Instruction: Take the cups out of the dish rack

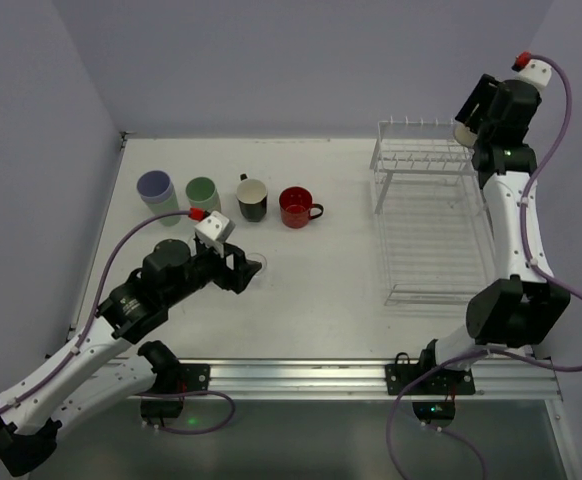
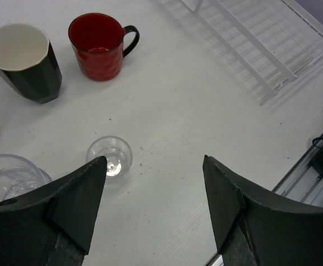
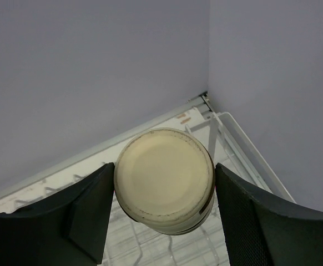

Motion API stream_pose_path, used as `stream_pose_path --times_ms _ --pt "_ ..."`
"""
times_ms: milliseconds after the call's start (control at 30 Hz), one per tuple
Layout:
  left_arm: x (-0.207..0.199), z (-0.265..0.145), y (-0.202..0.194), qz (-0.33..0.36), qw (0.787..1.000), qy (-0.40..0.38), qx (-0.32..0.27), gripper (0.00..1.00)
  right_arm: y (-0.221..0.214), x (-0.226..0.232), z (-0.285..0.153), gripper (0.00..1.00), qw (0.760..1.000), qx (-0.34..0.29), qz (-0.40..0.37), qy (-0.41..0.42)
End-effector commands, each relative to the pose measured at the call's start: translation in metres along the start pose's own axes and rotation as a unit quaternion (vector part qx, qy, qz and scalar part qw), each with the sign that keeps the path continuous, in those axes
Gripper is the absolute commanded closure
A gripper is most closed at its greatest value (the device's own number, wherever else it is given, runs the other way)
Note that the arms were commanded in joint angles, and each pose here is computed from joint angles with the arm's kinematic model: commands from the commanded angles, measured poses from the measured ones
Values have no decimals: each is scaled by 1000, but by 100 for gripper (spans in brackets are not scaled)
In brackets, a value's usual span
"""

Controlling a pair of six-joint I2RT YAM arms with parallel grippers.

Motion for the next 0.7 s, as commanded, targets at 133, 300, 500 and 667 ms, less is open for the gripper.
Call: stream_pose_path --times_ms 133,300,500,667 --pt "0 0 30 -2 999 -4 -53 26 89 49 -98 55 970 -110 116 181" --pt "-14 -1 59 -47 993 -47 -101 27 49 73 -149 55 933 -56 180 307" --pt "-40 8 90 -135 963 -140 -187 26 -24 125 -230 55 830 49 255 494" --pt "-51 21 102 -203 934 -190 -225 26 -91 130 -273 56 749 147 291 577"
Point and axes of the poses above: each gripper's point midway between its finger pads, its own z axis out along the fingers, its own x axis along the line the jaws close on, y = z × x, the point moved 4 cm from there along -z, back along the fingers, and after that the axes turned 10 degrees about z, right-handed, at the moved point
